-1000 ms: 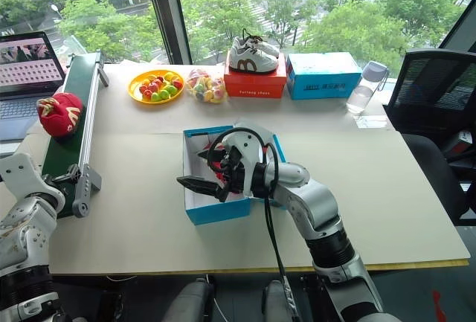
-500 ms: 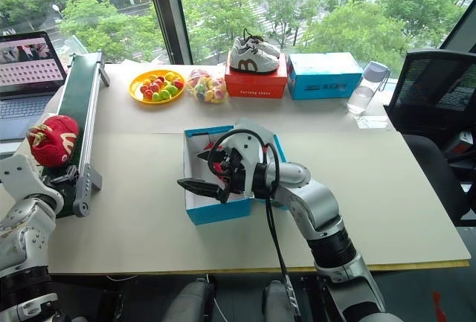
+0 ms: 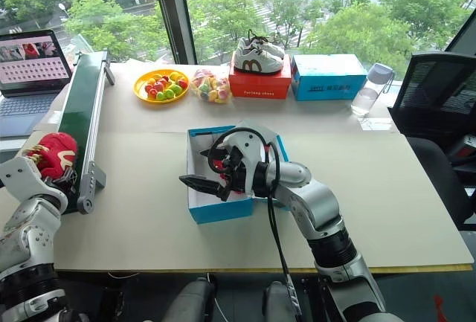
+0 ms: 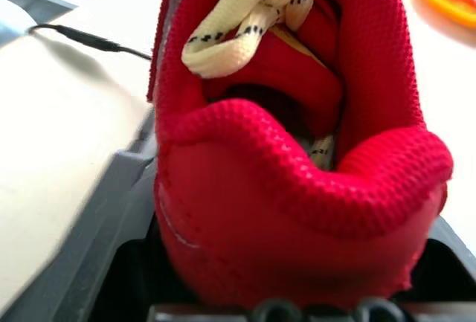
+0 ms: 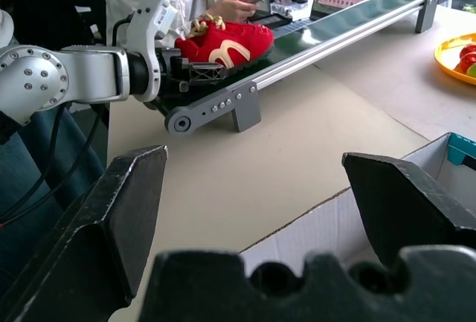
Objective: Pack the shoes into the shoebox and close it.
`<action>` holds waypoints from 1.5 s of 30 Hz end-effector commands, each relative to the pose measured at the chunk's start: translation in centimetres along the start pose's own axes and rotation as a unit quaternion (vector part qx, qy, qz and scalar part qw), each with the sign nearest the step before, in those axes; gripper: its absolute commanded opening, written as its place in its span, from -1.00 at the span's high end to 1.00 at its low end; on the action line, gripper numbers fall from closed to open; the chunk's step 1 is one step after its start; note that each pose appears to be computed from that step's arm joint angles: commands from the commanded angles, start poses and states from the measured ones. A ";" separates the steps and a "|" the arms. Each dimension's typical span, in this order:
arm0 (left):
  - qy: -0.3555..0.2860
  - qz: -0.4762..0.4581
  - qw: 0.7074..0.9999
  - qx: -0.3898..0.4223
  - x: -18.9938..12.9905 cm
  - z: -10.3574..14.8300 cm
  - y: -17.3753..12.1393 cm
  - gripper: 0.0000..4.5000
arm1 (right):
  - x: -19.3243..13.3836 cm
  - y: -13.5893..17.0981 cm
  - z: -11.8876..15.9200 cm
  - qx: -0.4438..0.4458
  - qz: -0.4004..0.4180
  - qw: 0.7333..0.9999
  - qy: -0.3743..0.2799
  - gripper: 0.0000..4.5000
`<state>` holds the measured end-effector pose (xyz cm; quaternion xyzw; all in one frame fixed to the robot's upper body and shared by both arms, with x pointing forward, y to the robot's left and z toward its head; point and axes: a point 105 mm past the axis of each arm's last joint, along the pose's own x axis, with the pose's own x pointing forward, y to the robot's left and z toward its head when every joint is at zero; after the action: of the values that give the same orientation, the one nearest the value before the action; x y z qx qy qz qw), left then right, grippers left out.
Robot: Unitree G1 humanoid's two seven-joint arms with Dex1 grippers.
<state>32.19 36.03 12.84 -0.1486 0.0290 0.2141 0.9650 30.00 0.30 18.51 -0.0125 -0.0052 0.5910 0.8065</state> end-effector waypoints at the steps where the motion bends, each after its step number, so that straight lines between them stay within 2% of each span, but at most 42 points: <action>1: -0.136 -0.132 0.981 -0.047 -1.6 6.1 -5.5 -0.20 | 0.0 -0.8 1.9 -0.024 -0.019 0.999 -0.030 -1.00; 4: -0.145 -0.275 0.947 -0.075 -4.1 6.4 -11.3 -0.20 | 0.0 -2.3 2.4 0.030 -0.058 0.997 -0.046 -1.00; 7: -0.102 -0.372 0.921 -0.061 -6.4 3.8 -16.0 -0.20 | 0.5 -3.7 2.9 0.164 -0.088 0.980 -0.074 -1.00; 11: -0.065 -0.408 0.909 -0.052 -7.5 1.4 -18.4 -0.20 | 1.1 -3.6 3.7 0.286 -0.080 0.949 -0.104 -1.00; 14: -0.051 -0.426 0.902 -0.051 -8.1 0.5 -19.6 -0.20 | 1.3 -3.6 4.5 0.343 -0.077 0.928 -0.124 -1.00; 22: -0.038 -0.473 0.878 -0.062 -9.2 0.1 -22.1 -0.20 | 1.1 -3.8 4.9 0.356 -0.089 0.922 -0.121 -1.00; 25: -0.035 -0.510 0.856 -0.084 -10.7 0.2 -24.1 -0.20 | 1.2 -3.9 4.4 0.356 -0.101 0.922 -0.115 -1.00; 30: -0.023 -0.544 0.834 -0.092 -12.4 -0.2 -25.5 -0.20 | 1.2 -4.1 4.4 0.357 -0.107 0.921 -0.117 -1.00; 35: -0.011 -0.546 0.833 -0.089 -12.7 -0.9 -25.7 -0.20 | 1.0 -4.6 4.6 0.360 -0.116 0.917 -0.129 -1.00; 38: -0.007 -0.547 0.833 -0.084 -12.7 -1.0 -25.6 -0.19 | 0.9 -4.8 4.9 0.361 -0.118 0.915 -0.136 -0.67; 45: -0.007 -0.543 0.836 -0.080 -12.5 -1.0 -25.4 -0.19 | 1.1 -4.3 5.3 0.356 -0.107 0.918 -0.141 0.37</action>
<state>32.75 10.34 18.49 -0.2245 -0.0511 -0.2969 0.9267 34.69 -0.62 21.50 0.3575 0.1290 0.4400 0.8136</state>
